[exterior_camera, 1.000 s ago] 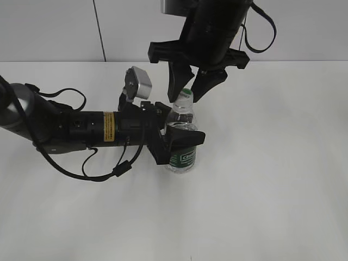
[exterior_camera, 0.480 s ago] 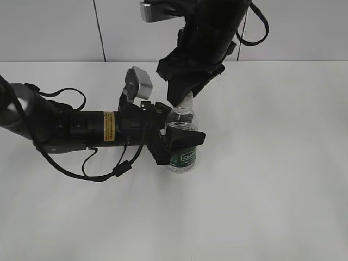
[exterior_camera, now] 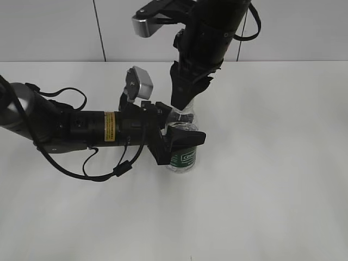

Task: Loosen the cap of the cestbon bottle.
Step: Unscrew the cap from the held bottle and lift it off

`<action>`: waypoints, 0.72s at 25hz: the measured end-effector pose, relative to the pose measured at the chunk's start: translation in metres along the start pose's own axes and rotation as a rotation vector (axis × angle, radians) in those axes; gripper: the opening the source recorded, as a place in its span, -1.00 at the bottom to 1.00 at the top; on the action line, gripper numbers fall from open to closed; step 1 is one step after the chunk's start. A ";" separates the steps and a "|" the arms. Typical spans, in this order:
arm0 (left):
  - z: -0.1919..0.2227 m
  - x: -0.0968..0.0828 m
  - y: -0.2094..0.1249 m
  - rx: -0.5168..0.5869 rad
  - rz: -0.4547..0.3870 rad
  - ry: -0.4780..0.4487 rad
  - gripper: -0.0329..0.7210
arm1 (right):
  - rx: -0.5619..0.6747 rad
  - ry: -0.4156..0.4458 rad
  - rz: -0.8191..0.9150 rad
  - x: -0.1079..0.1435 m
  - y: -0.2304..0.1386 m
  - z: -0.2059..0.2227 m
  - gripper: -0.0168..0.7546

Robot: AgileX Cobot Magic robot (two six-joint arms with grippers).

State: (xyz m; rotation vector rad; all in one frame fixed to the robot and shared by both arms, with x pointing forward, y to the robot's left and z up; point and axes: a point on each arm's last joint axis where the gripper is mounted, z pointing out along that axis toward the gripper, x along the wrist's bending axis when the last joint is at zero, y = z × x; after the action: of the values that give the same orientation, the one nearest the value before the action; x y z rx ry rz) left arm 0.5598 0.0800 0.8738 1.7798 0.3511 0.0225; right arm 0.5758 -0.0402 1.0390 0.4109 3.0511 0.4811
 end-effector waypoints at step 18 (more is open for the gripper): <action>0.000 0.000 0.000 0.003 0.000 0.002 0.24 | 0.005 -0.004 -0.285 0.000 0.000 0.000 -0.17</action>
State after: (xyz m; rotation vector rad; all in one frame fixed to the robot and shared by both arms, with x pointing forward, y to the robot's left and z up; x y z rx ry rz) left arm 0.5601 0.0800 0.8736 1.7833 0.3527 0.0238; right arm 0.5758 -0.0402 1.0394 -0.0251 3.0355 0.4560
